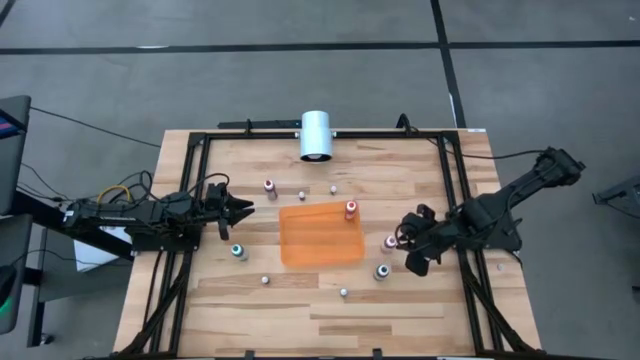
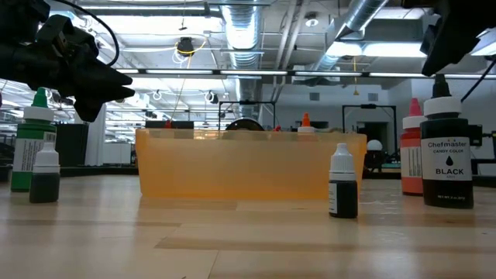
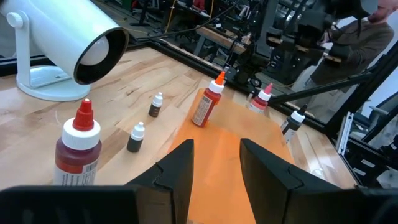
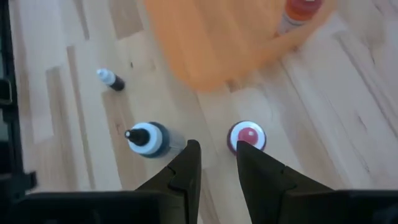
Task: Pick & Place food coloring
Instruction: Put the large pink food coloring bottle into the orange container
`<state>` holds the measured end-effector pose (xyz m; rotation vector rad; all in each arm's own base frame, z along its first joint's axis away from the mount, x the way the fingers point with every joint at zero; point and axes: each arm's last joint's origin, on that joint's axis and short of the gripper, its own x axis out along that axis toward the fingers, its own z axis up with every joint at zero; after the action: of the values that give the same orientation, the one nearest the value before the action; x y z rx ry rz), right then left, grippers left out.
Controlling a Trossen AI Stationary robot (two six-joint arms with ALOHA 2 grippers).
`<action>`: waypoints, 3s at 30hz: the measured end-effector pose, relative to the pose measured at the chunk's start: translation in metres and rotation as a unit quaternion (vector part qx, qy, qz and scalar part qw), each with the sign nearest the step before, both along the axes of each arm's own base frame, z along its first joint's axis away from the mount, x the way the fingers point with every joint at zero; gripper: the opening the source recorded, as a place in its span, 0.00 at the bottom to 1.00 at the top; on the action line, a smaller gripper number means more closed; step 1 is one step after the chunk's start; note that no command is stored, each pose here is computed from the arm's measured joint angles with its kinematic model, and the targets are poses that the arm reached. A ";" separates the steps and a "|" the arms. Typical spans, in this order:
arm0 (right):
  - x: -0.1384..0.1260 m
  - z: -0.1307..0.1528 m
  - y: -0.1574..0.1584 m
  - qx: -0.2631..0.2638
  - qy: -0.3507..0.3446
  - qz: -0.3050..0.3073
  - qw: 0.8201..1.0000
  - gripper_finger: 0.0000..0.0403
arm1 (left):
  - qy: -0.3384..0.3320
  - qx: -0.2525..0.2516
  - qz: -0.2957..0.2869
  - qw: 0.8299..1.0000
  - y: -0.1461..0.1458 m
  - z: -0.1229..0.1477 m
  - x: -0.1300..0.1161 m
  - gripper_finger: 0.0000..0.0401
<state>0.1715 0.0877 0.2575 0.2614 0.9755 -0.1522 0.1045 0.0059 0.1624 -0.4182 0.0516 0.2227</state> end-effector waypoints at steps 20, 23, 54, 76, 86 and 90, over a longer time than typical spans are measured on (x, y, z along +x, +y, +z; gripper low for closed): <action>0.015 -0.030 -0.001 -0.088 0.107 0.041 0.990 0.23 | 0.000 0.000 0.000 1.000 0.000 0.000 0.000 0.30; 0.017 -0.030 -0.004 -0.085 0.103 0.033 0.991 0.23 | 0.000 0.000 0.000 1.000 0.000 0.000 0.000 0.30; 0.031 -0.027 -0.013 -0.054 0.073 0.055 0.994 0.23 | 0.000 0.000 0.001 1.000 0.000 0.000 0.000 0.30; 0.031 -0.026 -0.012 -0.054 0.071 0.058 0.994 0.06 | 0.000 0.000 0.001 1.000 0.000 0.000 0.000 0.30; 0.031 -0.026 -0.012 -0.054 0.071 0.058 0.994 0.02 | 0.000 0.000 0.001 1.000 0.000 0.000 0.000 0.30; 0.031 -0.026 -0.012 -0.055 0.071 0.058 0.994 0.01 | 0.000 0.000 0.001 1.000 0.000 0.000 0.000 0.30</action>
<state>0.2025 0.0756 0.2313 0.0939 1.1166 -0.1192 0.1044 0.0060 0.1622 -0.4173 0.0515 0.2257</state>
